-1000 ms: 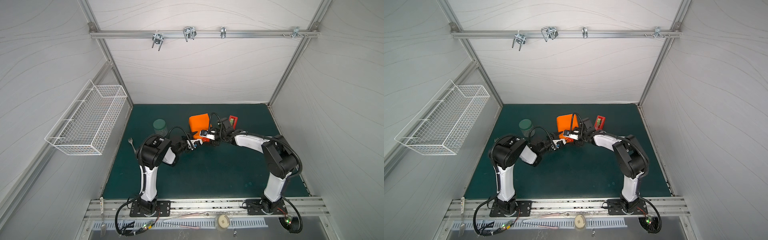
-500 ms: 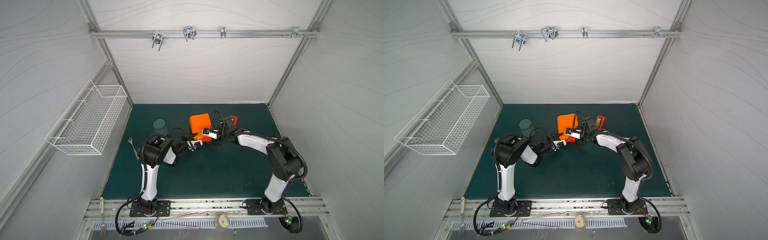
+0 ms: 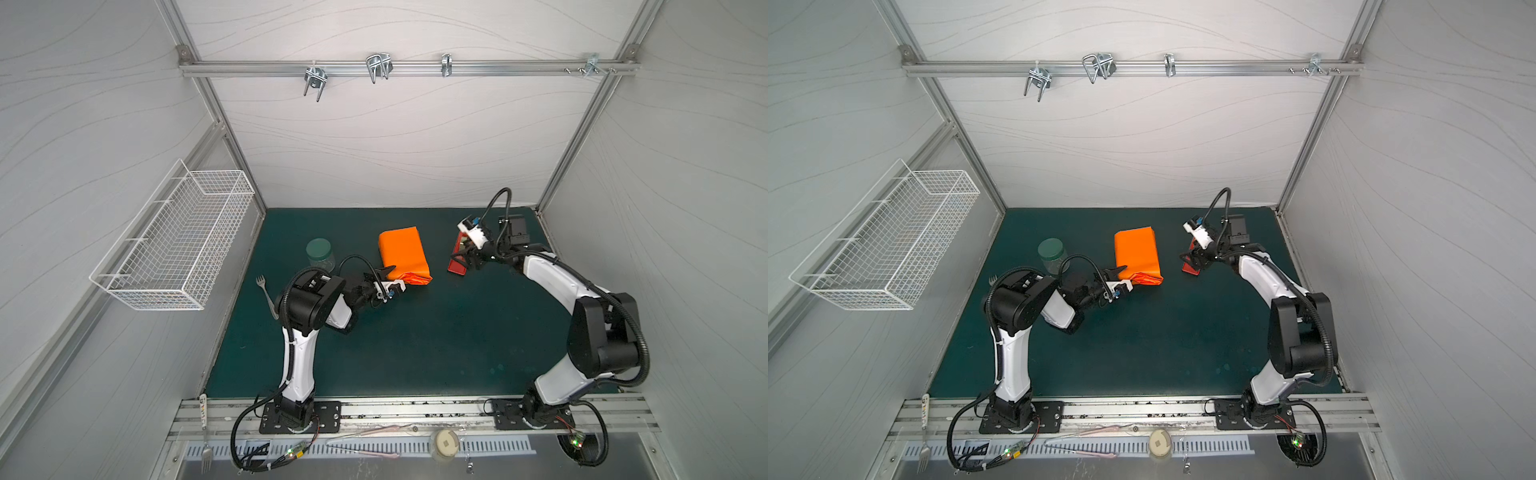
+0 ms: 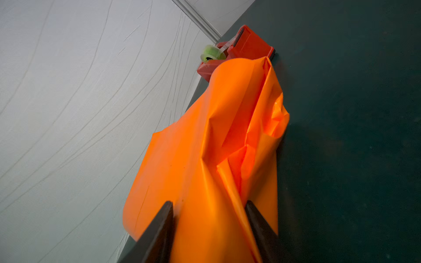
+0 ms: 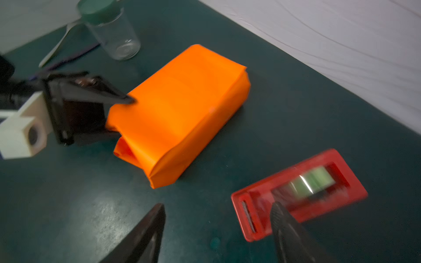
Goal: Wrap a gift box in wrapping paper
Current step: Tear off the tape with the cutter.
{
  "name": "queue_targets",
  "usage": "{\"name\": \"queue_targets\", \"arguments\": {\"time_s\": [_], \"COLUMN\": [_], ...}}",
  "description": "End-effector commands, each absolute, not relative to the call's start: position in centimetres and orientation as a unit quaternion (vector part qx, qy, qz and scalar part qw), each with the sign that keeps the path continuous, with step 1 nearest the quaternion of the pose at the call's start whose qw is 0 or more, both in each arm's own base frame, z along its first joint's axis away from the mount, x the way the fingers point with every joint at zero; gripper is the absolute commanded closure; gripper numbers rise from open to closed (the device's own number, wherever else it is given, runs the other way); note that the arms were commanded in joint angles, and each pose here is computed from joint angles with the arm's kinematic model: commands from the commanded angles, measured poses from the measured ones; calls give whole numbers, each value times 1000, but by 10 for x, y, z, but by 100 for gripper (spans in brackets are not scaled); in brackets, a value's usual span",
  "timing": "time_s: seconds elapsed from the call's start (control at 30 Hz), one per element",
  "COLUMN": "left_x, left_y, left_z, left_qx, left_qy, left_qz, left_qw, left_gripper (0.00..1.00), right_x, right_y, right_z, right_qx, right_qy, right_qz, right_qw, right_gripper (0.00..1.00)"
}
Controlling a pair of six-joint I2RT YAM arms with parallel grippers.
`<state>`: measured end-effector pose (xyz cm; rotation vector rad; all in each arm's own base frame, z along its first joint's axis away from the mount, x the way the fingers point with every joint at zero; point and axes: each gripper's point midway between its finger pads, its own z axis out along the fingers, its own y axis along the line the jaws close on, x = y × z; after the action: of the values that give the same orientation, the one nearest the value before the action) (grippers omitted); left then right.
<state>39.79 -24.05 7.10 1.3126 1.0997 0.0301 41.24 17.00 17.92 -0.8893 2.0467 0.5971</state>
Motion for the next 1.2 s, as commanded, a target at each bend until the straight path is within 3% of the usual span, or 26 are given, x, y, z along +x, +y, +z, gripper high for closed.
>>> {"name": "queue_targets", "arguments": {"time_s": [0.0, 0.27, 0.53, 1.17], "left_x": [398, 399, 399, 400], "left_y": [-239, -240, -239, -240], "left_z": [66, 68, 68, 67], "left_qx": [579, 578, 579, 580], "left_qy": [486, 485, 484, 482], "left_qz": [14, 14, 16, 18], "left_qw": [654, 657, 657, 656], "left_gripper": [49, 48, 48, 48], "right_x": [410, 422, 432, 455], "right_y": [160, 149, 148, 150], "right_z": [175, 147, 115, 86], "right_qx": [-210, -40, 12, 48], "right_qy": [865, 903, 907, 900], "right_qz": [321, 370, 388, 412], "right_qw": [324, 217, 166, 138], "right_gripper": [35, 55, 59, 63]}}
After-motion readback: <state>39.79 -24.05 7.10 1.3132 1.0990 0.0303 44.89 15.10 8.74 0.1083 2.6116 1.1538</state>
